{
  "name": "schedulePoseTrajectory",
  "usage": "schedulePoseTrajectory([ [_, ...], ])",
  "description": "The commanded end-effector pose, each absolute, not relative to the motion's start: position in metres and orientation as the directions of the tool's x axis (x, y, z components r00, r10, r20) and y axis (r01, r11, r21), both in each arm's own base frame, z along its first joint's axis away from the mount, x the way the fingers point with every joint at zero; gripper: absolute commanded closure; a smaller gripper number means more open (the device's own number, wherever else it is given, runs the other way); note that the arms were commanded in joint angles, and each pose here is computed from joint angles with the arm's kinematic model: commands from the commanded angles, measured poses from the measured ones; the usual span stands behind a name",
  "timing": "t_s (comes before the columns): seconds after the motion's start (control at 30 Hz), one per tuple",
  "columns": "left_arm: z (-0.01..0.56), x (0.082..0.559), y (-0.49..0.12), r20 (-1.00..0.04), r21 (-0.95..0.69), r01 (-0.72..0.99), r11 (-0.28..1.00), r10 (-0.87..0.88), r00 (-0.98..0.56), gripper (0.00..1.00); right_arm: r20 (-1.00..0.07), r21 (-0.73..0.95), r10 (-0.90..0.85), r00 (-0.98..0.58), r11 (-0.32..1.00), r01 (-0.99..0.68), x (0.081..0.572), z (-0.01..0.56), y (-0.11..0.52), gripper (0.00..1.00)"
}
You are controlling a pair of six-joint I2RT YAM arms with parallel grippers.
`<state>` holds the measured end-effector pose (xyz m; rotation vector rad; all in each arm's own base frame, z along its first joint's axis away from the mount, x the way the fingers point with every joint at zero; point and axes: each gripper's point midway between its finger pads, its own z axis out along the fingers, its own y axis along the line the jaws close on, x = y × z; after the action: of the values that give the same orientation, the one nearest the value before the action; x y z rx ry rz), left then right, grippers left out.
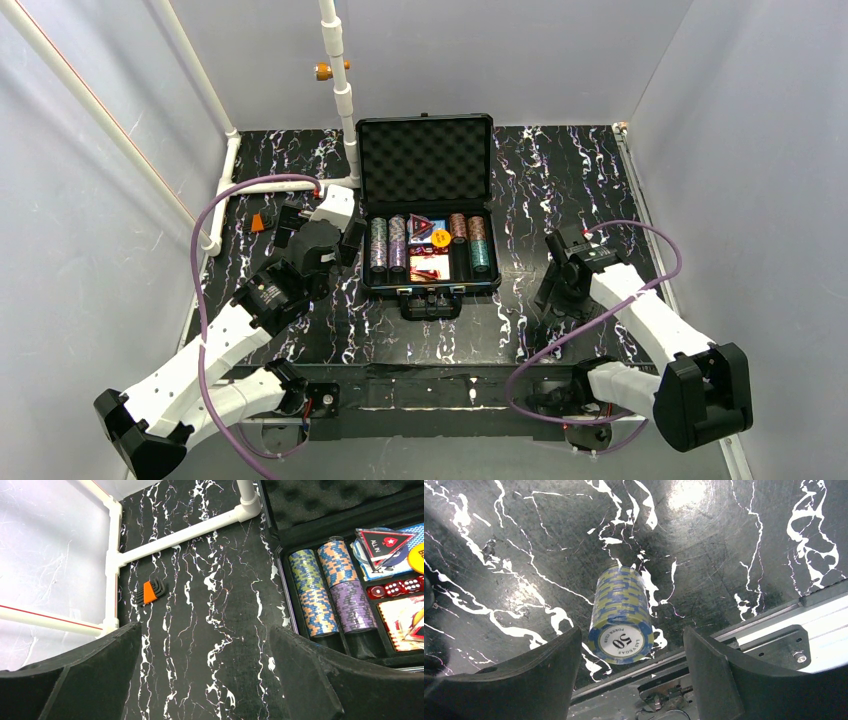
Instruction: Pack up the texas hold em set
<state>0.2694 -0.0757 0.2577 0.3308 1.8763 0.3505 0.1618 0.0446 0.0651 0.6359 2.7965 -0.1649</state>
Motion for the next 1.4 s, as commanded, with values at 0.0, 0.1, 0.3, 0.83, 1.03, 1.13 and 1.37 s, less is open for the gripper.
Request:
schedulePoseTrajectory([
  [0.0,0.255,0.269,-0.077,-0.867,0.39,0.055,0.919,0.386,-0.315,0.01,-0.299,-0.024,0.412,-0.861,0.898,0.439,0.168,0.064,0.043,0.21],
  [0.1,0.255,0.269,-0.077,-0.864,0.394,0.056,0.917,0.39,-0.317,0.01,-0.295,-0.025,0.41,-0.863,0.899,0.436,0.169,0.063,0.042,0.24],
  [0.3,0.255,0.27,-0.077,-0.863,0.396,0.055,0.916,0.392,-0.318,0.01,-0.294,-0.026,0.405,-0.866,0.902,0.431,0.169,0.063,0.041,0.29],
  [0.83,0.253,0.27,-0.078,-0.861,0.397,0.062,0.916,0.396,-0.319,0.01,-0.293,0.019,0.411,-0.863,0.905,0.424,0.178,0.062,0.051,0.59],
  [1.03,0.245,0.268,-0.094,-0.866,0.364,0.153,0.919,0.394,-0.308,0.01,-0.321,0.083,0.41,-0.854,0.91,0.406,0.191,0.078,0.06,0.79],
  [1.13,0.238,0.268,-0.11,-0.867,0.332,0.23,0.915,0.392,-0.308,0.01,-0.338,0.127,0.402,-0.851,0.916,0.382,0.202,0.093,0.068,0.83],
  [1.37,0.232,0.25,-0.179,-0.927,0.157,0.558,0.815,0.316,-0.201,0.01,-0.406,0.219,0.378,-0.832,0.924,0.313,0.23,0.144,0.084,0.87],
])
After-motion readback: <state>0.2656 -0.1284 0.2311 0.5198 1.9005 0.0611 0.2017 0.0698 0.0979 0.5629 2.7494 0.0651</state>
